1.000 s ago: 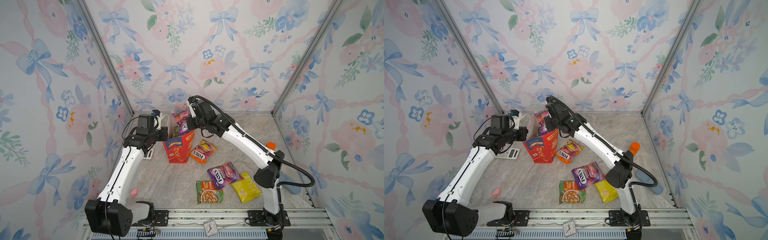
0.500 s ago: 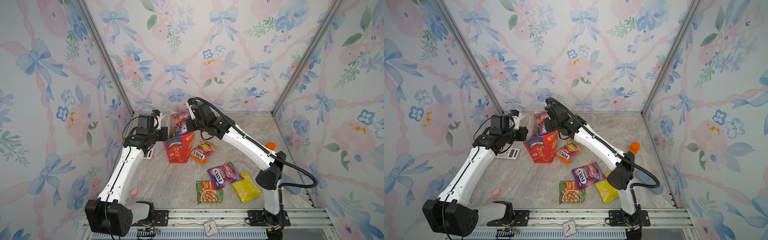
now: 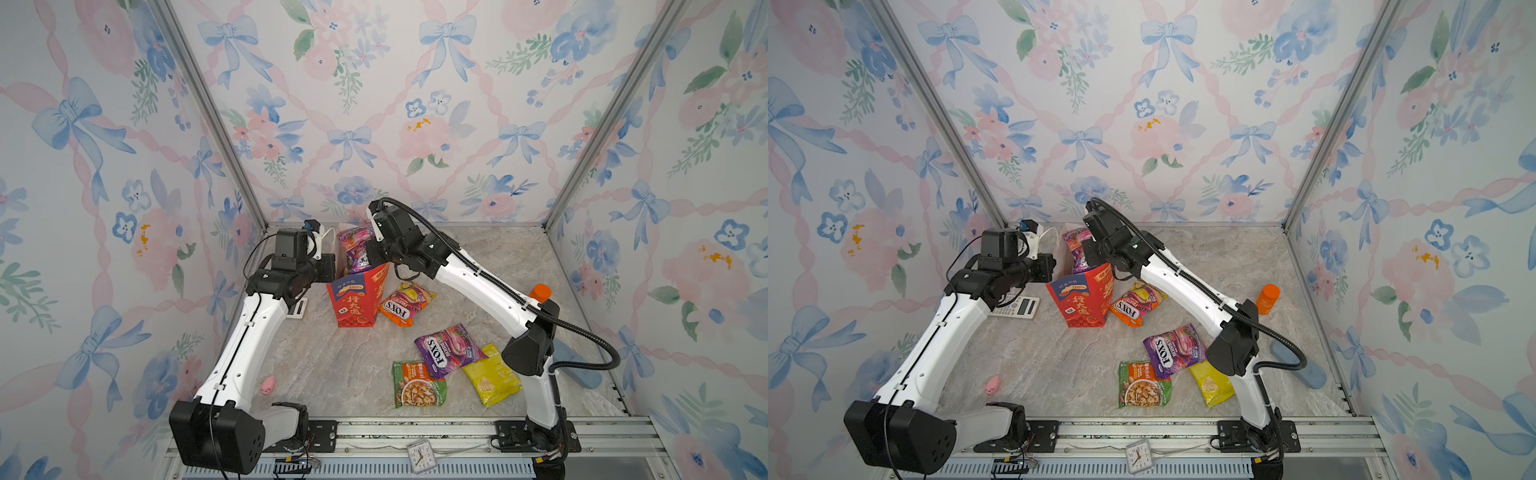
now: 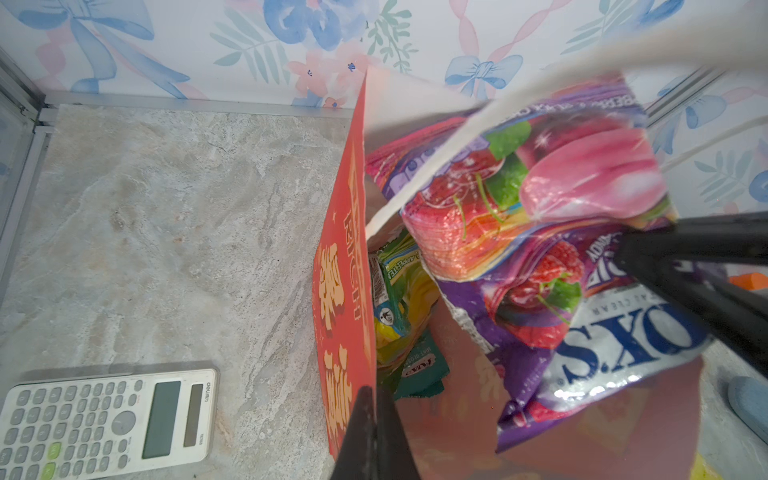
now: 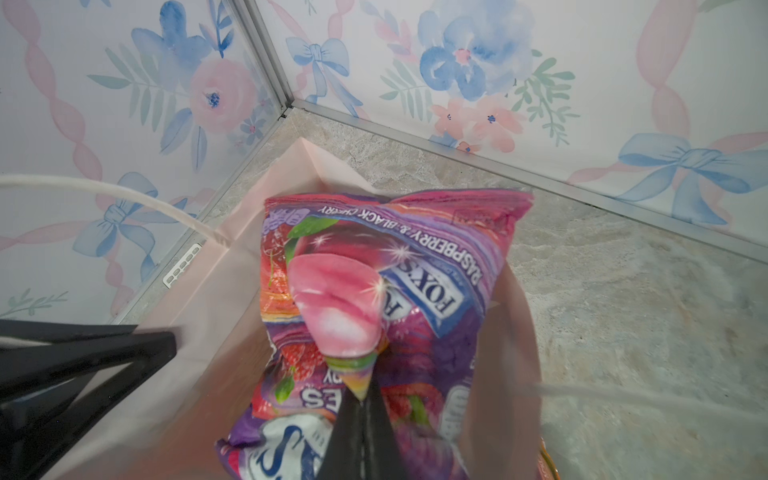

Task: Place the snacks into the paper bag
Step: 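Lower the purple packet into the bag and open the right gripper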

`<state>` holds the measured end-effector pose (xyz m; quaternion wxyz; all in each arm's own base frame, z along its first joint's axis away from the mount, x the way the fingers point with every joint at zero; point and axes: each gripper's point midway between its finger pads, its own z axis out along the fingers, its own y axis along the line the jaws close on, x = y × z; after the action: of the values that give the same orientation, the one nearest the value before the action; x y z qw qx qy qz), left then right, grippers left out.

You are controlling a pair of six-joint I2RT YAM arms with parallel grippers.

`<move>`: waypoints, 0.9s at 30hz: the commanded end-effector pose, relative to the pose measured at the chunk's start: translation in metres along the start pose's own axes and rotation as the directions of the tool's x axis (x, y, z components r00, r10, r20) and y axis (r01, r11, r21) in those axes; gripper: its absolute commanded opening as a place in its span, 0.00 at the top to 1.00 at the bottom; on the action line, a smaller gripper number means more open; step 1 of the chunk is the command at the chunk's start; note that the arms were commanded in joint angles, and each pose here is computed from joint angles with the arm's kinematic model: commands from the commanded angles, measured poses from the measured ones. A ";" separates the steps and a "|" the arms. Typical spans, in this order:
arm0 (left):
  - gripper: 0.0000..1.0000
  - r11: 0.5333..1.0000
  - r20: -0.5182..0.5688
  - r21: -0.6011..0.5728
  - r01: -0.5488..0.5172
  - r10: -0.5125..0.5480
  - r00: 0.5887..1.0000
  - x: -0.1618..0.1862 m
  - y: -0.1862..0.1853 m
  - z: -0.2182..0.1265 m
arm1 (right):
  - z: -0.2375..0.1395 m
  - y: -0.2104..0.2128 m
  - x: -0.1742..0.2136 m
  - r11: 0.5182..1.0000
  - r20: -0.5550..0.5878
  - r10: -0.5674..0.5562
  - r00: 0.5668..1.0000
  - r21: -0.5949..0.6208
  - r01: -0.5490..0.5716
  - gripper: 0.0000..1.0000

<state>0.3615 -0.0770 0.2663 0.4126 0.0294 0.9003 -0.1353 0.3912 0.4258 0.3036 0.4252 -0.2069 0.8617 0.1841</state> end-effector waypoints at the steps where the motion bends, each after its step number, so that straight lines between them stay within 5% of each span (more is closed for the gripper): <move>1: 1.00 1.000 -0.004 -0.011 0.004 -0.004 1.000 0.005 0.001 -0.006 | -0.016 0.000 -0.015 1.000 0.052 0.016 0.999 0.010 -0.016 1.00; 14: 1.00 1.000 -0.009 -0.010 0.004 -0.004 1.000 0.007 0.001 -0.005 | 0.009 0.016 -0.011 0.998 0.021 0.043 0.999 -0.051 -0.042 1.00; 16: 1.00 1.000 -0.008 -0.011 0.004 -0.004 1.000 0.006 0.001 -0.005 | 0.012 0.020 -0.011 0.996 0.015 0.050 0.999 -0.069 -0.049 0.92; 21: 1.00 1.000 -0.006 -0.012 0.003 -0.003 1.000 0.005 0.002 -0.005 | -0.002 0.031 -0.026 0.990 0.042 0.058 0.997 -0.131 -0.052 0.52; 27: 1.00 1.000 -0.003 -0.018 0.000 0.000 1.000 0.005 0.003 -0.005 | -0.048 0.039 -0.059 0.977 0.159 0.067 0.985 -0.211 -0.032 0.26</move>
<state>0.3615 -0.0753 0.2661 0.4134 0.0275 0.9007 -0.1308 0.3901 0.4536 0.3221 0.4237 -0.2093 0.8442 0.2530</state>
